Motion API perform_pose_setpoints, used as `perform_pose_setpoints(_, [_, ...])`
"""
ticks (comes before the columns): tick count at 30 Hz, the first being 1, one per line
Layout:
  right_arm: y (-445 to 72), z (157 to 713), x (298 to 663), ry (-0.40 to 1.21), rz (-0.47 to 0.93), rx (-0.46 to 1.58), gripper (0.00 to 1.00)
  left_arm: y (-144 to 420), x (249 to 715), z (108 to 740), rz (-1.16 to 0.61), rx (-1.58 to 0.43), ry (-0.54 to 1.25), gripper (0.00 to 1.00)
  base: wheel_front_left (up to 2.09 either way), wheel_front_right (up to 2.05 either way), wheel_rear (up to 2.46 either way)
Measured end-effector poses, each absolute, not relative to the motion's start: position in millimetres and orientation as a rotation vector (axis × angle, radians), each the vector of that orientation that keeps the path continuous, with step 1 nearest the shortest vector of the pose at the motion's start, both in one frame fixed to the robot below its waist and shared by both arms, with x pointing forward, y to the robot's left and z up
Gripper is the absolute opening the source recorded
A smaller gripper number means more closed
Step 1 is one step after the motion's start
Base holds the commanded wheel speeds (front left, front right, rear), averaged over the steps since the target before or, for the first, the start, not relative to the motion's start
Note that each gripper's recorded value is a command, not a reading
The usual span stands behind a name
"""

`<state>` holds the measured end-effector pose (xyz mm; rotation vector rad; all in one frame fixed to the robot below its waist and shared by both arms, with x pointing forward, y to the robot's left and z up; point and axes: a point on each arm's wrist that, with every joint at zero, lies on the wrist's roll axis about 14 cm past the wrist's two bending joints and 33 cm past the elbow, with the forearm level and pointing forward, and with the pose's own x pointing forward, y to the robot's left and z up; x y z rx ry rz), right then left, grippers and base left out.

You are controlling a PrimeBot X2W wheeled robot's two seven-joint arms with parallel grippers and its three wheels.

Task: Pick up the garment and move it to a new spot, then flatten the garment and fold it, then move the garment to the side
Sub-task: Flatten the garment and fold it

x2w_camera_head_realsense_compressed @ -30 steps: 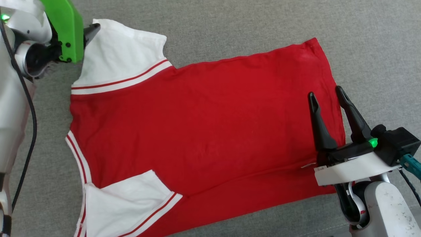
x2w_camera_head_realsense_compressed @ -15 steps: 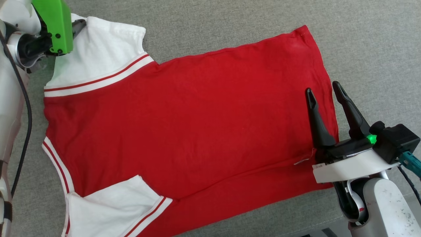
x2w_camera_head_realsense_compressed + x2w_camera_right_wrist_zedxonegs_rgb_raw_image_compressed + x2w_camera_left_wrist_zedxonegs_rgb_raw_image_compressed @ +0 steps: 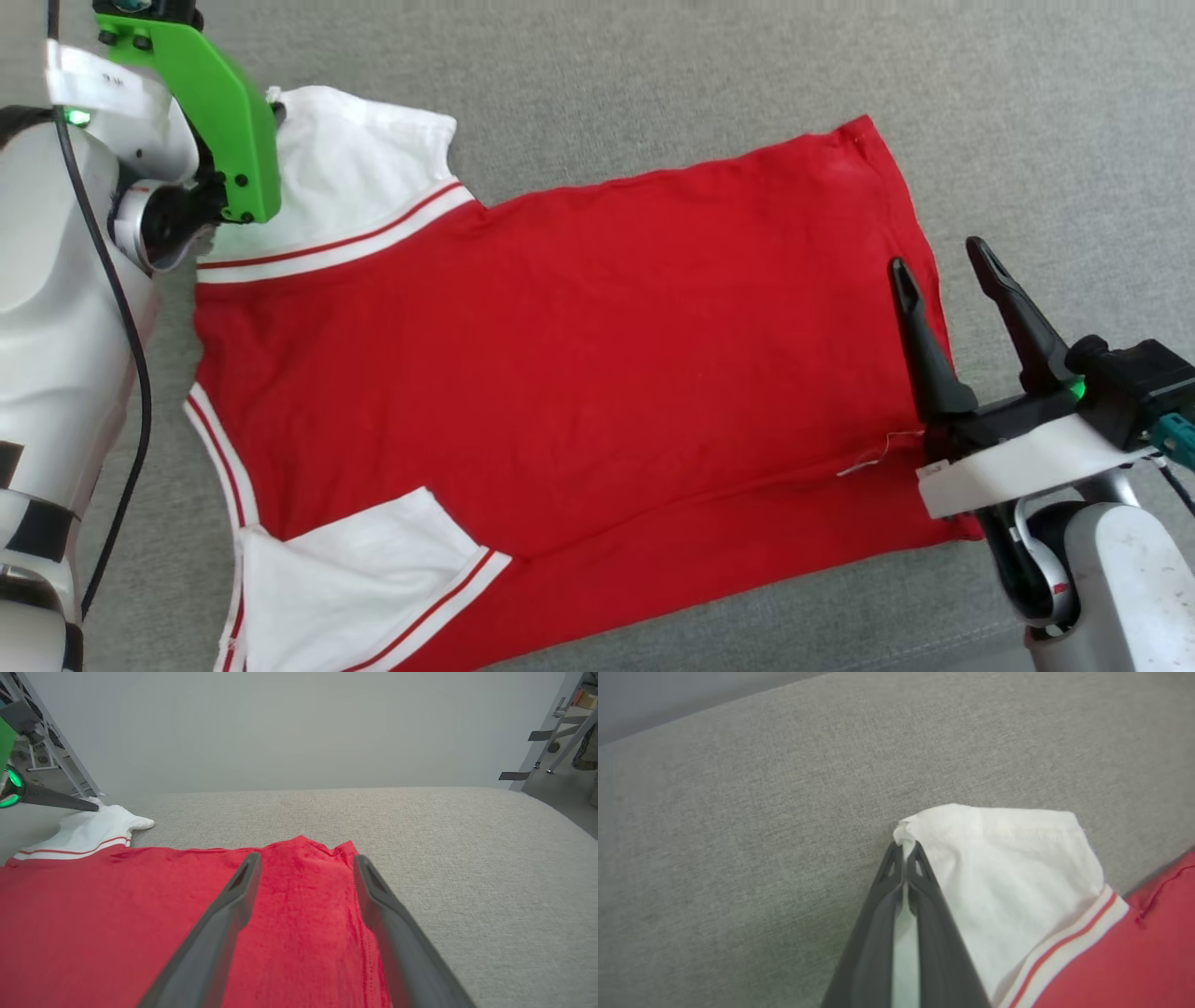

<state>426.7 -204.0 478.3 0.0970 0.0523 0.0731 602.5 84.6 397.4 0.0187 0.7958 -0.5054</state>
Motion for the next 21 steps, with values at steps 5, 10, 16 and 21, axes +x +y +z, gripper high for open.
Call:
perform_pose_setpoints(5, [-210,483,422,0.108,0.091,0.048,1.00,80,598,441,-0.533,0.009,0.653,0.00,0.00,0.00,0.00])
perform_pose_setpoints(10, [-218,474,421,0.240,0.116,-0.019,1.00,87,586,472,-0.544,0.004,0.564,0.00,0.00,0.00,0.00])
perform_pose_setpoints(16, [-222,480,451,0.365,0.163,-0.073,1.00,105,569,504,-0.555,0.014,0.458,0.00,0.00,0.00,0.00])
perform_pose_setpoints(21, [-219,476,480,0.459,0.212,-0.103,1.00,104,552,509,-0.583,0.025,0.428,0.00,0.00,0.00,0.00])
